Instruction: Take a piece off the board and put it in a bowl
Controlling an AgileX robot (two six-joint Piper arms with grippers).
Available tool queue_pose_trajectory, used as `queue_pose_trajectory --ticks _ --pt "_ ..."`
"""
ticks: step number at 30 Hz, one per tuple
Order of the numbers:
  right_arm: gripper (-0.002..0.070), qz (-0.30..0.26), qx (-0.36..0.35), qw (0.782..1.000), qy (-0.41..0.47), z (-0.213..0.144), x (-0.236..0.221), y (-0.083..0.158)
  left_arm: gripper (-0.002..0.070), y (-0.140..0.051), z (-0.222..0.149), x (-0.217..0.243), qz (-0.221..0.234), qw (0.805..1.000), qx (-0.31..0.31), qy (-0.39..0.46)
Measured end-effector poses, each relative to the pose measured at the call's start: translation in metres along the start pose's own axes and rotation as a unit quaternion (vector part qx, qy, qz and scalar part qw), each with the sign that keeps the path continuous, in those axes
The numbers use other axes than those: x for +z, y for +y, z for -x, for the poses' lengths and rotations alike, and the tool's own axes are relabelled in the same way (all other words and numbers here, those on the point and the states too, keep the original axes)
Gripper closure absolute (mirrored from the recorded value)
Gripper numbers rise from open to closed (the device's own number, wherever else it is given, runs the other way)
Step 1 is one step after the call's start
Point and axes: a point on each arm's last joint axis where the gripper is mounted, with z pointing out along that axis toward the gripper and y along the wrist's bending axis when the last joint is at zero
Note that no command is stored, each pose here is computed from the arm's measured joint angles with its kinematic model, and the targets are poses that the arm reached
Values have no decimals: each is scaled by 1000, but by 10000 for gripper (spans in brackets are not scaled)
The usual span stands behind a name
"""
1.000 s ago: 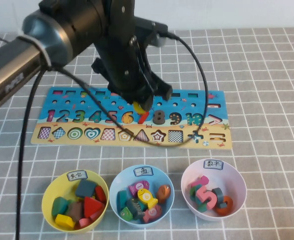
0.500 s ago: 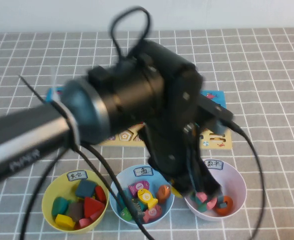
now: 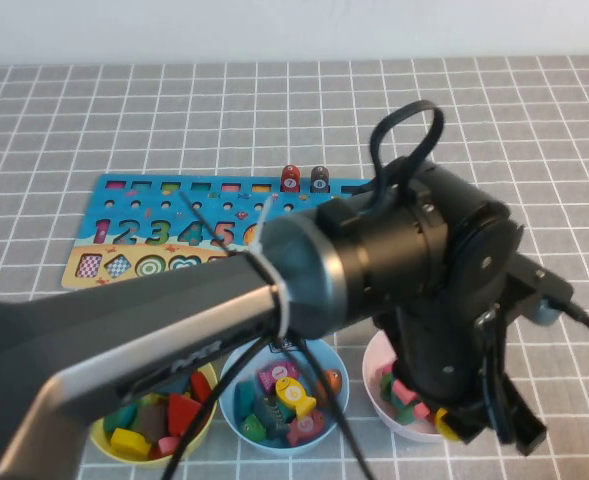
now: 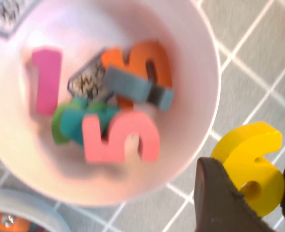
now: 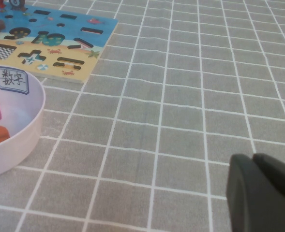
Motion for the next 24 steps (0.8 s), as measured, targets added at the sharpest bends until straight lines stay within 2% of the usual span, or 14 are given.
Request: queue_pose_trajectory --ticks 11,16,20,24 --pt "694 0 0 1000 0 0 0 0 442 -2 27 2 7 1000 2 -19" --pt "694 0 0 1000 0 0 0 0 442 12 32 6 13 1000 -14 -13" --pt "694 0 1 1000 0 0 0 0 442 29 35 13 12 998 -60 -3" --pt "694 0 1 1000 0 0 0 0 442 36 37 14 9 985 -170 -7"
